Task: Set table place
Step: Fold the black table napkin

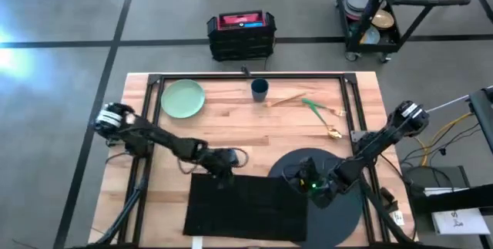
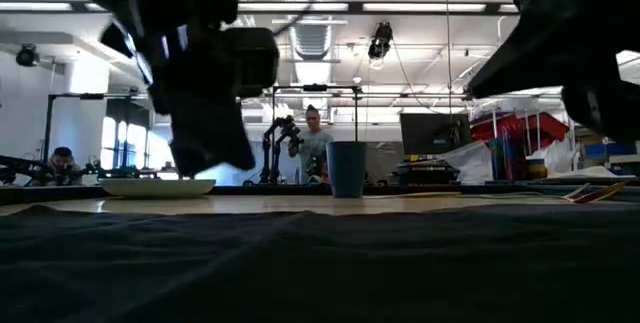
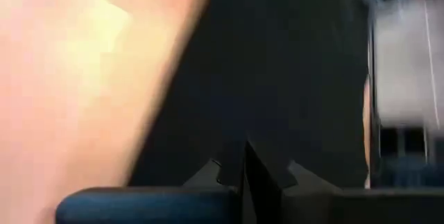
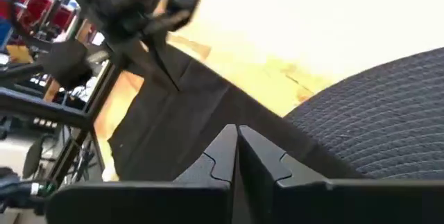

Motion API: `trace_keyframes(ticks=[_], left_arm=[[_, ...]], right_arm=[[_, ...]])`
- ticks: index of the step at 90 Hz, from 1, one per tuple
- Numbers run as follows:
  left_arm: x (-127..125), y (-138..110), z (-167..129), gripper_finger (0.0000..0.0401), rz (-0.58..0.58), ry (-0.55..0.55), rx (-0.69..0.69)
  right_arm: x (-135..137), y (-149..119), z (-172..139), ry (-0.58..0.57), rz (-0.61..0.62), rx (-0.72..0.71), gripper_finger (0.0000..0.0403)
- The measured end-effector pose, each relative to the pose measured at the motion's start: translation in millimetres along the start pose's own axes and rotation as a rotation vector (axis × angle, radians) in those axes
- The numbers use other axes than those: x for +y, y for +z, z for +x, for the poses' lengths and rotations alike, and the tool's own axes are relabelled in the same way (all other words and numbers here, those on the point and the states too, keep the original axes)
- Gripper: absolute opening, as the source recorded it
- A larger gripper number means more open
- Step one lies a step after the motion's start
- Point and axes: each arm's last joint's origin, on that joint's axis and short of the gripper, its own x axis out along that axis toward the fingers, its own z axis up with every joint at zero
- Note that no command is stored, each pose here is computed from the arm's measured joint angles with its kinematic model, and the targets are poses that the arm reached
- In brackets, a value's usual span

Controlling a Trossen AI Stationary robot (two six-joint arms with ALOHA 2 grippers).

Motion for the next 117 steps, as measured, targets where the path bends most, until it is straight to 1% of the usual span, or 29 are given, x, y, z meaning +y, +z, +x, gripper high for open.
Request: trace_keyframes(ticks=[10, 18, 26, 33, 42, 48, 57, 61, 66, 76, 81, 86, 95, 108, 117], left_arm=[[-5.0, 14.5, 12.7, 0.0, 0.155, 0.058, 0.112], [-11.0, 31.5, 19.5, 0.0, 0.292, 0.117, 0.142], [-14.7, 49.2, 20.1, 0.0, 0.376, 0.175, 0.163], [-12.8, 59.5, 18.9, 0.0, 0.408, 0.209, 0.199], [-4.2, 65.9, 17.3, 0.0, 0.42, 0.237, 0.213], [4.3, 68.1, 15.3, 0.0, 0.411, 0.248, 0.212], [21.0, 68.9, 10.1, 0.0, 0.362, 0.284, 0.242], [23.8, 72.4, 6.6, 0.0, 0.35, 0.285, 0.226], [21.1, 79.1, 0.1, 0.0, 0.354, 0.247, 0.179], [0.9, 100.1, -12.5, 0.0, 0.436, 0.067, -0.002], [-4.1, 104.8, -12.3, 0.0, 0.453, -0.005, -0.045], [-2.7, 105.2, -6.4, 0.0, 0.437, -0.045, -0.037], [4.0, 100.2, 4.3, 0.0, 0.397, -0.067, 0.021], [5.2, 94.1, 10.4, 0.0, 0.39, -0.098, 0.055], [9.3, 87.1, 16.4, 0.0, 0.372, -0.143, 0.104]], right_arm=[[3.4, 5.5, -5.1, 0.014, -0.01, -0.003, 0.0], [3.7, 9.5, -9.2, 0.007, -0.025, 0.006, 0.0], [0.7, 11.3, -13.1, -0.033, -0.036, 0.07, 0.0], [-5.2, 10.1, -15.1, -0.091, -0.046, 0.136, 0.0], [-11.8, 6.8, -18.3, -0.149, -0.053, 0.198, 0.0], [-14.8, 5.5, -19.8, -0.177, -0.05, 0.226, 0.0], [-17.2, 4.9, -20.9, -0.199, -0.045, 0.232, 0.0], [-17.7, 5.0, -21.0, -0.205, -0.041, 0.231, 0.0], [-19.1, 5.1, -21.3, -0.218, -0.037, 0.229, 0.0], [-23.9, 6.0, -22.4, -0.264, -0.036, 0.223, 0.0], [-27.1, 6.6, -23.2, -0.295, -0.035, 0.22, 0.0], [-29.3, 6.6, -23.9, -0.319, -0.034, 0.233, 0.0], [-30.0, 5.7, -24.6, -0.328, -0.034, 0.257, 0.0], [-29.8, 5.2, -25.0, -0.326, -0.038, 0.261, 0.0], [-29.9, 5.3, -25.1, -0.327, -0.034, 0.26, 0.0]])
